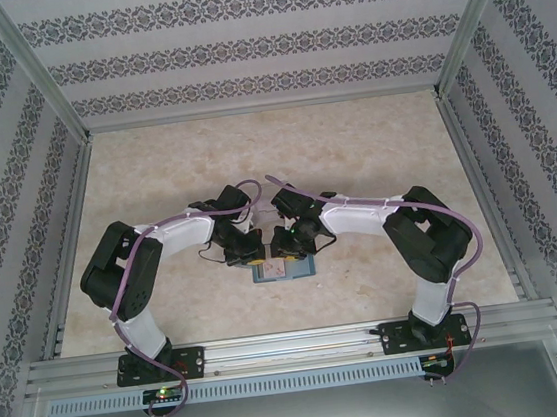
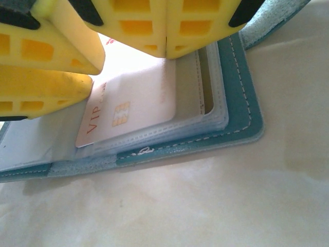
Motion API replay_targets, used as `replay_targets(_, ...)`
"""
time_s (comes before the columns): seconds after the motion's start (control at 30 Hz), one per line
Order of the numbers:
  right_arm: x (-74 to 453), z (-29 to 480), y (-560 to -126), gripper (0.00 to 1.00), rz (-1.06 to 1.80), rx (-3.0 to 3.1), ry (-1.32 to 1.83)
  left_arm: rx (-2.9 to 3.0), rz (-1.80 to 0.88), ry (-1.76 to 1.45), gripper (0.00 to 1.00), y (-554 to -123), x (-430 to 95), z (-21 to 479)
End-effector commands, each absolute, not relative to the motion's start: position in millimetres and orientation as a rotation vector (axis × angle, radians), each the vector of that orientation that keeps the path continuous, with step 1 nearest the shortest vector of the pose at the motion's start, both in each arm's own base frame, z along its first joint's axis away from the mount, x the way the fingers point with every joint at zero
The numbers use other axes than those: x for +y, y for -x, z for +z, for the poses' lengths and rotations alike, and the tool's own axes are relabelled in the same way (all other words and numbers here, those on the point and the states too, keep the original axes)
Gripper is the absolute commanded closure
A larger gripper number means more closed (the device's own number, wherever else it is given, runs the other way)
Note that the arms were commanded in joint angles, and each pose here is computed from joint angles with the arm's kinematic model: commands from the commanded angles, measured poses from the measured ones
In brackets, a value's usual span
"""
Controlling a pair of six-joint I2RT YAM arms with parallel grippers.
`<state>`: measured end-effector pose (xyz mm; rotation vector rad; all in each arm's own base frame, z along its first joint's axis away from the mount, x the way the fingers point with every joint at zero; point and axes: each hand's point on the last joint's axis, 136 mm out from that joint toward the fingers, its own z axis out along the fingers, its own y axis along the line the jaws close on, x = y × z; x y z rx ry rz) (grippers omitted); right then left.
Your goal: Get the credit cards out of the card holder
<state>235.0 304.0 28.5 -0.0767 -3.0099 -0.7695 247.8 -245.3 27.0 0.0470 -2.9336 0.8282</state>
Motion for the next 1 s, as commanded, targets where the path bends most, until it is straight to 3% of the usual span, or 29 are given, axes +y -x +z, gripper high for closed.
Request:
replay_targets(0.0, 301.8, 38.7, -237.5, 0.71, -0.769, -3.034, 0.071, -2.926, 0.732, -0.034, 1.0, -236.3, -237.2, 15.2)
replay_targets(0.27, 313.6, 35.8, -235.1, 0.71, -0.845, -2.991, 0.065, -2.923, 0.726, -0.03, 1.0, -235.4, -236.6, 14.2)
replay_targets(0.43, 300.5, 29.6, -234.2, 0.71, -0.743, -3.028, 0.073, -2.92, 0.718, -0.031, 1.0, -234.2, -235.5, 13.0)
replay_targets(0.63, 319.9, 36.0, -233.2, 0.71, -0.943, -2.957, 0.067, -2.926, 0.686, -0.028, 1.0, -233.6, -232.1, 9.7)
replay_targets(0.97, 295.1, 17.4, -229.9, 0.71, -0.702, -3.022, 0.078, -2.929, 0.683, -0.027, 1.0, -234.5, -232.0, 11.2)
